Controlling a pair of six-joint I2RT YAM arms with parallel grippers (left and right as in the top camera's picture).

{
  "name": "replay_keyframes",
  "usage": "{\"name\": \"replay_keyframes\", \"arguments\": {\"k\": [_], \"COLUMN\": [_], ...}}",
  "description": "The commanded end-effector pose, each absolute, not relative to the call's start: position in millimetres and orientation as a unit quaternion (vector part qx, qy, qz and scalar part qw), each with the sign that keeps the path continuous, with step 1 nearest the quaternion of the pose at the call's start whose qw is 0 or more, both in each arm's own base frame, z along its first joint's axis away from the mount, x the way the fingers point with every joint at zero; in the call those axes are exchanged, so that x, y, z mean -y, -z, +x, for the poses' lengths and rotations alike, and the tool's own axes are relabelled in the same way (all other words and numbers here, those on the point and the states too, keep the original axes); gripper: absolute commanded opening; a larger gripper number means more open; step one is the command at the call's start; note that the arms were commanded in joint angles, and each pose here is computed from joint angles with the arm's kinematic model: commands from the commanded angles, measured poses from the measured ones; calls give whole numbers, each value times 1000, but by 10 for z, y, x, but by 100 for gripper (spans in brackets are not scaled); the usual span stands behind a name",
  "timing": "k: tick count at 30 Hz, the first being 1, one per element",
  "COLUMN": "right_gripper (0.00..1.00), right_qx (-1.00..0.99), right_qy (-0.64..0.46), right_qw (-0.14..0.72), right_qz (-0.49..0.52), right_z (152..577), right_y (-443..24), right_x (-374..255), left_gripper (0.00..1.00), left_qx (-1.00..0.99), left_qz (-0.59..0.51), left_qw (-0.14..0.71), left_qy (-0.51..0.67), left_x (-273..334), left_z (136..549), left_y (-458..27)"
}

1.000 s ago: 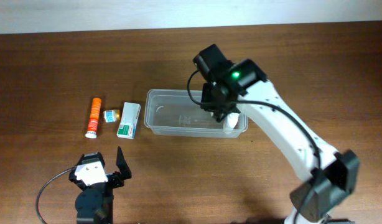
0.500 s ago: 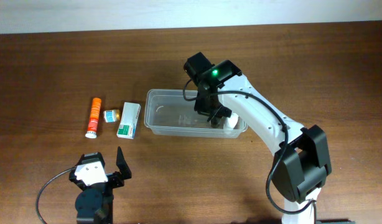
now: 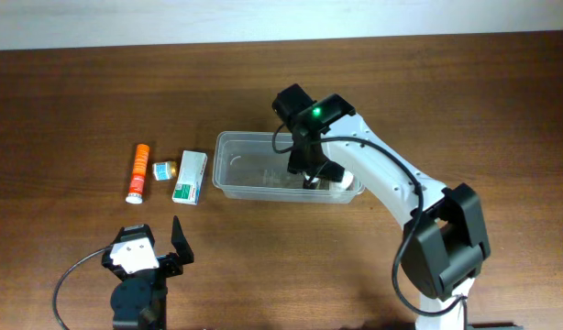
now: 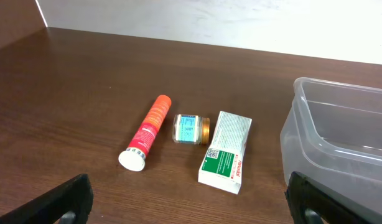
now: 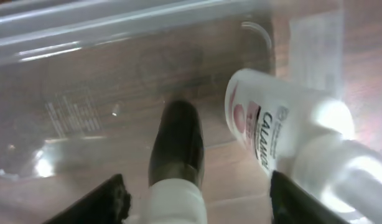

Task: Pack container
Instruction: 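Carry the dark bottle into the container and release it, then lift right gripper out and retract it to the right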

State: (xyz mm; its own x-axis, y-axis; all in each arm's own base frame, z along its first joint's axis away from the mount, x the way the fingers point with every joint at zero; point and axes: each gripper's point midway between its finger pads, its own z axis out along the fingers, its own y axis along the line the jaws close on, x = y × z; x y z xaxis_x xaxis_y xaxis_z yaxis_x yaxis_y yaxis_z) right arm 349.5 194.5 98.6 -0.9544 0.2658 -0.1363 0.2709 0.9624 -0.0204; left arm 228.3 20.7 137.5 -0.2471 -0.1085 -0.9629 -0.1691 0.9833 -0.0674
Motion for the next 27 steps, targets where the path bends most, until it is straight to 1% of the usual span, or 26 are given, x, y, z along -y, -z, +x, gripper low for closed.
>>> {"name": "replay_keyframes", "arguments": {"k": [1, 7, 8, 10, 12, 14, 16, 17, 22, 24, 27], "right_gripper": [70, 71, 73, 79, 81, 89, 100, 99, 99, 99, 99], "right_qx": [-984, -974, -971, -966, -962, -952, -945, -938, -908, -895, -890], "right_qy": [-6, -45, -45, -42, -37, -27, -28, -33, -48, -48, -40], "right_qw": [148, 213, 225, 241, 245, 245, 237, 229, 206, 205, 191], "right_qz": [99, 66, 62, 84, 119, 181, 224, 256, 362, 393, 413], "right_z": [3624, 3564, 3545, 3495, 3472, 3468, 3467, 3468, 3430, 3392, 3294], "right_y": [-1594, -2207, -2306, -2502, -2613, -2704, -2715, -2704, -2644, -2641, -2609], "right_x": [-1906, -1862, -1811, -1577, -1272, -786, -488, -274, 417, 629, 758], "left_gripper": [100, 100, 100, 100, 100, 100, 100, 100, 100, 100, 100], "left_qx": [-789, -789, -789, -789, -789, -788, -789, -789, -789, -780, -775], "left_qz": [-88, -88, -88, -88, -88, -88, -88, -88, -88, -89, -89], "left_qw": [608, 608, 608, 608, 608, 608, 608, 608, 608, 619, 626], "left_qy": [-25, -25, -25, -25, -25, -25, -25, -25, -25, -22, -21], "left_x": [-210, -210, -210, -210, -210, -210, -210, -210, -210, -209, -205], "left_z": [2285, 2285, 2285, 2285, 2285, 2285, 2285, 2285, 2285, 2302, 2312], "left_y": [-1369, -1369, -1369, -1369, -1369, -1370, -1369, -1369, -1369, -1435, -1476]}}
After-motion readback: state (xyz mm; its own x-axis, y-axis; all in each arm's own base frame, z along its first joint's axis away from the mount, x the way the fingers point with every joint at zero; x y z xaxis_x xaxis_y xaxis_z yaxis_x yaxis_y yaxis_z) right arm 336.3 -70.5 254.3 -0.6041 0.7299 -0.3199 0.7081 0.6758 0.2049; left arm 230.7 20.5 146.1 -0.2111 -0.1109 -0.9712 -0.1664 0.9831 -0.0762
